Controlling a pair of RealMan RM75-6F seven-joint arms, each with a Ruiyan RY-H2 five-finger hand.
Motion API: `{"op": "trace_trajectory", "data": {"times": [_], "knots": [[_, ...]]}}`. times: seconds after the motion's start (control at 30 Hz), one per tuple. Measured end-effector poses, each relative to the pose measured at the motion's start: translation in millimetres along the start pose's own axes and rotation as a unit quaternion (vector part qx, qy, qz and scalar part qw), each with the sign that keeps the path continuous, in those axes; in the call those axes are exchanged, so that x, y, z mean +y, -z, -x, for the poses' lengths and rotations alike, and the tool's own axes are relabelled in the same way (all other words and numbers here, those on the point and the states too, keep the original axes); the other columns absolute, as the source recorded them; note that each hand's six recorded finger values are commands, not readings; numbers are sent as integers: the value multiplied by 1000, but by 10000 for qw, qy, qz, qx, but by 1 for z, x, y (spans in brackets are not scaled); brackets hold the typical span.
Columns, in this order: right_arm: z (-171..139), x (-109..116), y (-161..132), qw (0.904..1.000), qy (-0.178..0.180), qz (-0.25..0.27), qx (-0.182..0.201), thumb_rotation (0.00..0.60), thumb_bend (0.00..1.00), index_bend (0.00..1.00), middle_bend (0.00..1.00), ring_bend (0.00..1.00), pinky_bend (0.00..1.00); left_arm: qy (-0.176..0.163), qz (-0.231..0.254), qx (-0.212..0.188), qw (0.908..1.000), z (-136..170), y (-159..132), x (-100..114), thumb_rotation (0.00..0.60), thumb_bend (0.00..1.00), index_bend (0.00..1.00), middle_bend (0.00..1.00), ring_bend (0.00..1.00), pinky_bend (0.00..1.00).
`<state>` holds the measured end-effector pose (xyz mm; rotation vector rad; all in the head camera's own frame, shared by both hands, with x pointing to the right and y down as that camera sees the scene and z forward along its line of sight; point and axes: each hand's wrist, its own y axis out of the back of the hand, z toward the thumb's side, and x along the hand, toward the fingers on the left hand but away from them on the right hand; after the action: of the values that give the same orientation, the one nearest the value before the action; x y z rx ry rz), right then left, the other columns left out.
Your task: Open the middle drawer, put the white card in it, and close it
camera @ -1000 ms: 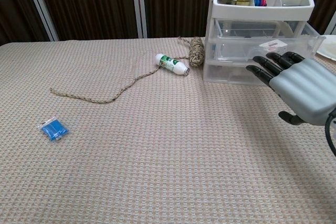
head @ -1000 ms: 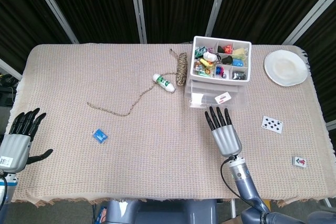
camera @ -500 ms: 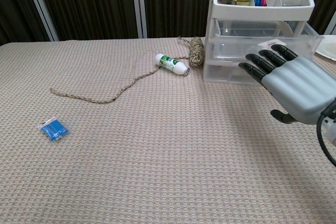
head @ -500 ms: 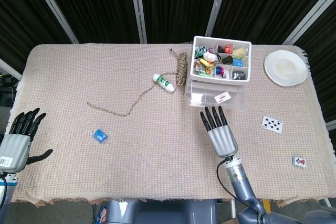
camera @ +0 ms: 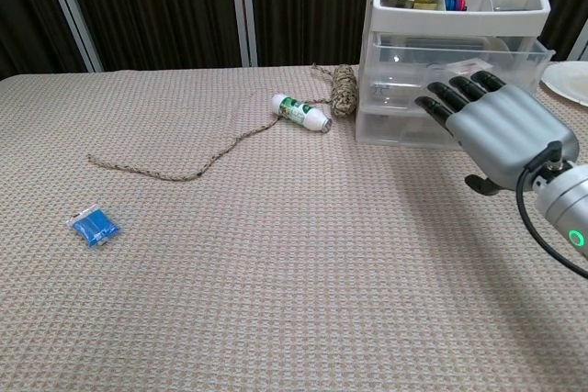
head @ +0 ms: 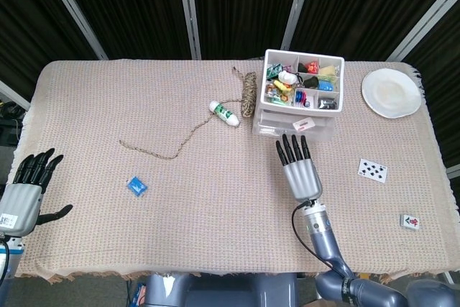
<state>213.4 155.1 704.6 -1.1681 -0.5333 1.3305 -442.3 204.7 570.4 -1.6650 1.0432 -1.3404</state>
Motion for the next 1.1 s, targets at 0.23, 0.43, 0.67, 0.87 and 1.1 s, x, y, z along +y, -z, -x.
{"op": "trace_trajectory", "data": {"times": [0.23,0.43,0.67,0.87,1.1], "knots": [[18,1,8,9998,-24,36,-208,600,179,0,0,0,0,39,25,18,10000,-1,0,0,600,146,78,0,0,0],[33,0,16,9991,-86,75,-400,600,179,0,0,0,0,74,52,41,10000,-1,1,-1,600,144,79,0,0,0],[42,-2,19,9986,-163,118,-498,600,180,0,0,0,0,113,77,62,9999,-2,1,-1,600,147,78,0,0,0],[37,-3,18,9985,-175,173,-492,600,180,0,0,0,0,112,81,59,9999,-2,1,-1,600,150,79,0,0,0],[15,2,21,9991,-64,305,-292,600,151,0,0,0,0,93,63,31,9999,-2,1,0,600,152,81,0,0,0]]}}
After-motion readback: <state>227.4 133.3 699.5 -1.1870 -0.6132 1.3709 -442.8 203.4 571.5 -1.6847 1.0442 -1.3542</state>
